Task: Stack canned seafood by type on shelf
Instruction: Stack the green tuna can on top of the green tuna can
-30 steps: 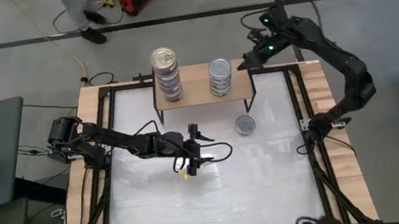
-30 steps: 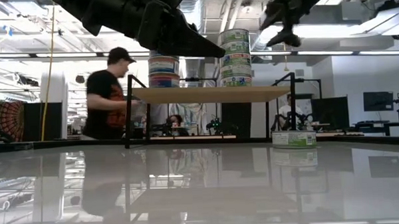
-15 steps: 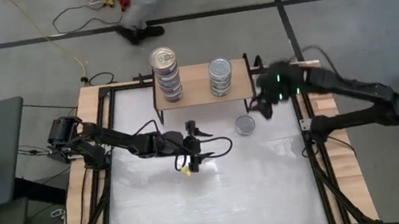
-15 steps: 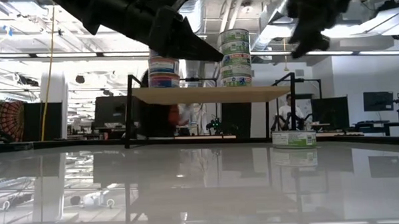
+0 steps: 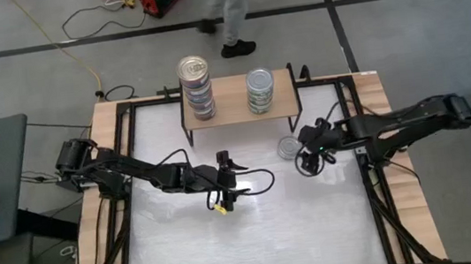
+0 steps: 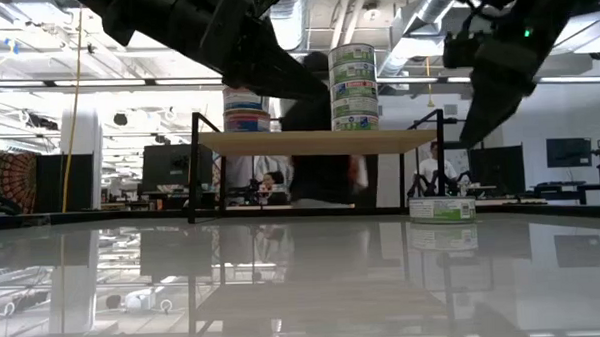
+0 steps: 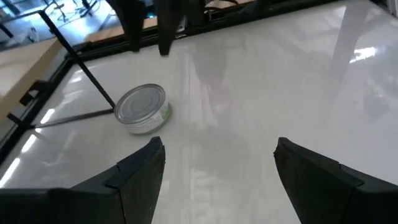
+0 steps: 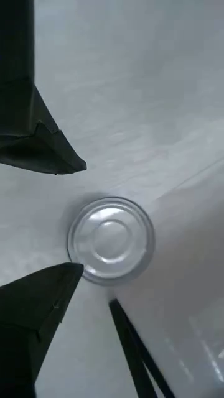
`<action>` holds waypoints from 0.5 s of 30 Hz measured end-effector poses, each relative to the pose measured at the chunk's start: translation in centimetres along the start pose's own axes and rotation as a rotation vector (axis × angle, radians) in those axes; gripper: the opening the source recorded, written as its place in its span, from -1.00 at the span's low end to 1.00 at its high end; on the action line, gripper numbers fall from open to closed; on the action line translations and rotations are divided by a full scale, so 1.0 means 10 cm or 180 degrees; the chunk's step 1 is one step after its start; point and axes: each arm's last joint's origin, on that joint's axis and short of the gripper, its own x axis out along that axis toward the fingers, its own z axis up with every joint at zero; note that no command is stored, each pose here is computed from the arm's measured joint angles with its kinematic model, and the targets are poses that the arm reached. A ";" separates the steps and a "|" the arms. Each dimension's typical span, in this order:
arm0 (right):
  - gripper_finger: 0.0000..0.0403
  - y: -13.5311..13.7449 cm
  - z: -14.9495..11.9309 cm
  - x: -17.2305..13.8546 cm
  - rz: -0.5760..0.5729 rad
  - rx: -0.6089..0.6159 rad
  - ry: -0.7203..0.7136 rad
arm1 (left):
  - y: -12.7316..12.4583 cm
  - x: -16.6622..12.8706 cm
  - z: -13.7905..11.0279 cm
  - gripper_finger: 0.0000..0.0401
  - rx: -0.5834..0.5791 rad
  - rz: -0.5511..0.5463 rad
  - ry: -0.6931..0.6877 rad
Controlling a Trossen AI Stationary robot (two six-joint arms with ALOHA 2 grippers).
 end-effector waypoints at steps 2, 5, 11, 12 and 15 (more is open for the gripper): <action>0.34 0.01 -0.04 0.10 0.0002 0.0014 -0.0011 | 0.00 0.00 0.01 0.45 -0.0108 0.0006 -0.0017; 0.34 0.02 -0.13 0.23 0.0039 0.0095 -0.0078 | 0.03 0.01 0.00 0.45 -0.0305 0.0035 -0.0010; 0.34 -0.03 -0.25 0.34 -0.0291 0.0181 -0.0204 | 0.02 0.00 0.00 0.45 -0.0497 0.0039 -0.0011; 0.34 -0.03 -0.26 0.35 -0.0310 0.0206 -0.0243 | 0.01 0.00 0.00 0.45 -0.0526 0.0048 -0.0011; 0.34 -0.04 -0.28 0.37 -0.0417 0.0259 -0.0304 | -0.01 0.00 0.01 0.45 -0.0563 0.0069 -0.0012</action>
